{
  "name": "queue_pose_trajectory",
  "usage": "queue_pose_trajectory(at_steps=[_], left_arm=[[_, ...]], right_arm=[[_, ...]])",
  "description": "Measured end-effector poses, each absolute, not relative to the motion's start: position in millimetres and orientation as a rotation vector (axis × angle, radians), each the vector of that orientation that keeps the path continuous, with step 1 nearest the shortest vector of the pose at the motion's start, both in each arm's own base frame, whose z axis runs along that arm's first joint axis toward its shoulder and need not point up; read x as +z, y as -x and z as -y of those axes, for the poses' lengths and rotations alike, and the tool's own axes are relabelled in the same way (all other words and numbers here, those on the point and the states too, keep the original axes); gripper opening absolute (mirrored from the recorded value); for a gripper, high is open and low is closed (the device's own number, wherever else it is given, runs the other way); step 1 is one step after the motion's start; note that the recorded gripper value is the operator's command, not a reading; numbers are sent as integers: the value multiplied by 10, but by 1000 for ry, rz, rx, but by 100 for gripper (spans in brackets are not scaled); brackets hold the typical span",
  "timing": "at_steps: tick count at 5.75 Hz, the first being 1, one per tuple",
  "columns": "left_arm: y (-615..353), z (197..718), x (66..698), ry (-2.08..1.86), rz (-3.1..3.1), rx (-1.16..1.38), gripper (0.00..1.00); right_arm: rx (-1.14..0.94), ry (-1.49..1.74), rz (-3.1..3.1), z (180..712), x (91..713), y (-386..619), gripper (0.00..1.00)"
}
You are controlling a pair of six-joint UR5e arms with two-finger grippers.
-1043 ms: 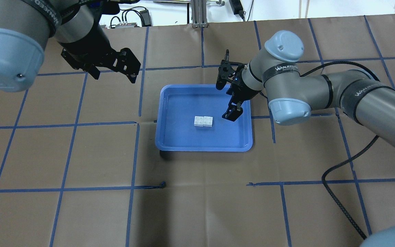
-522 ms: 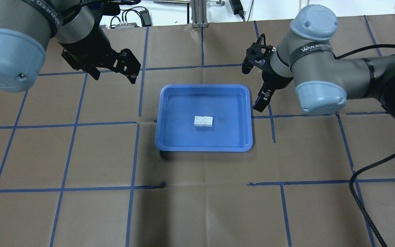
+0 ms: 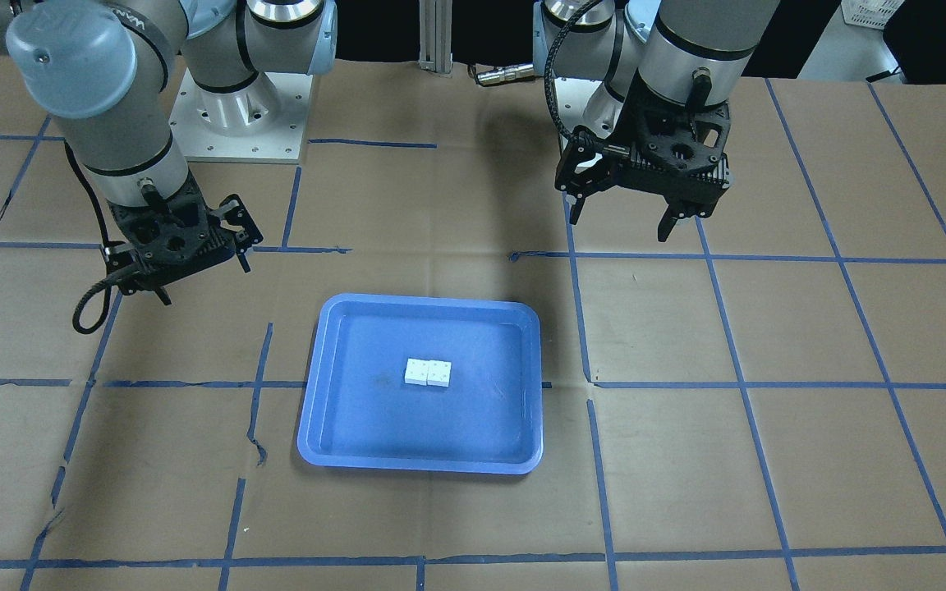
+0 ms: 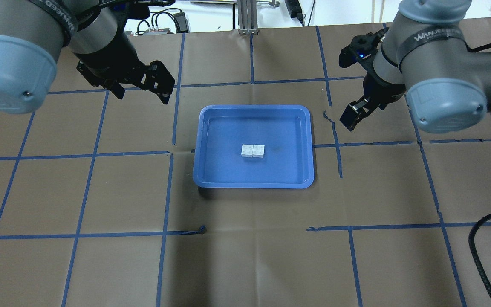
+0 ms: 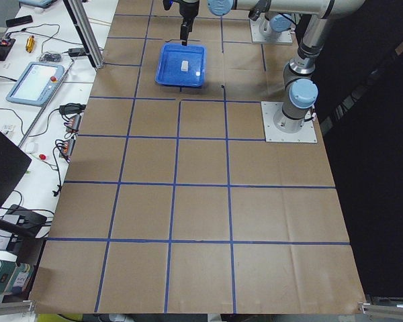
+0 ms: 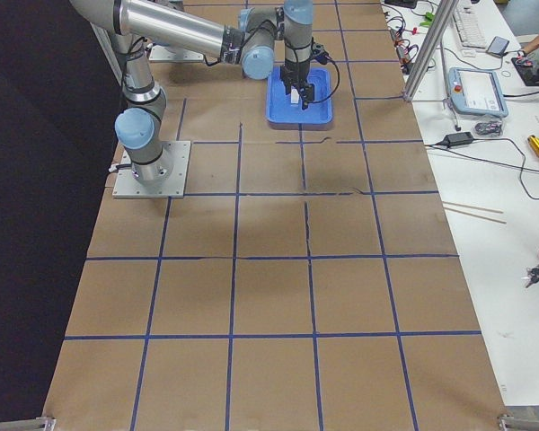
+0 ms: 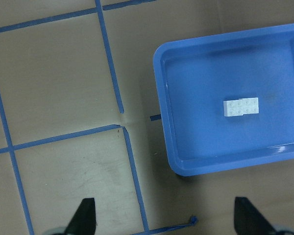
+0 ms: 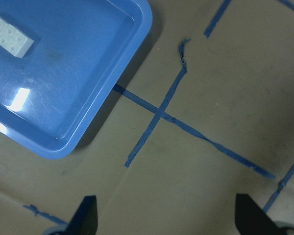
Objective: Assemble white blocks and place on blue tray
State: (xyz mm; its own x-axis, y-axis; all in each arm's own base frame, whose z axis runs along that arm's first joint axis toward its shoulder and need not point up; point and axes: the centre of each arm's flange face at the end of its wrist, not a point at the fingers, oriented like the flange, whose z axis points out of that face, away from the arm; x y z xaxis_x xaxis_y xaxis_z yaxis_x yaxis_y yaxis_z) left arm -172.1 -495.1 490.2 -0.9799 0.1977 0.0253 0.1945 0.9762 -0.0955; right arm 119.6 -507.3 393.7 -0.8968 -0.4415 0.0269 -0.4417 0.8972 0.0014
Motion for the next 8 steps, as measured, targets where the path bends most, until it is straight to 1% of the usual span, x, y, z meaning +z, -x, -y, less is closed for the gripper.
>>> queue_pose_trajectory(at_steps=[1,2,3,5,6,8], left_arm=[[1717,4950,4892,306,3089,141,99],[1715,4949,4884,305,3090,138,99],[1714,4949,4882,305,3091,138,99],[1716,4948,4883,306,3090,138,99],[1720,4948,4887,307,3089,139,99],[1724,4949,4896,307,3088,142,99]], right_arm=[[-89,-464,3085,5096,4281,-1196,100],[-114,-327,3103,5156,4573,-1208,100],[-101,-201,3125,5235,4720,-1230,100],[-71,356,3199,5384,4829,-1336,100],[-98,473,3179,5422,4862,-1354,100],[-163,505,3130,5404,4888,-1339,100]])
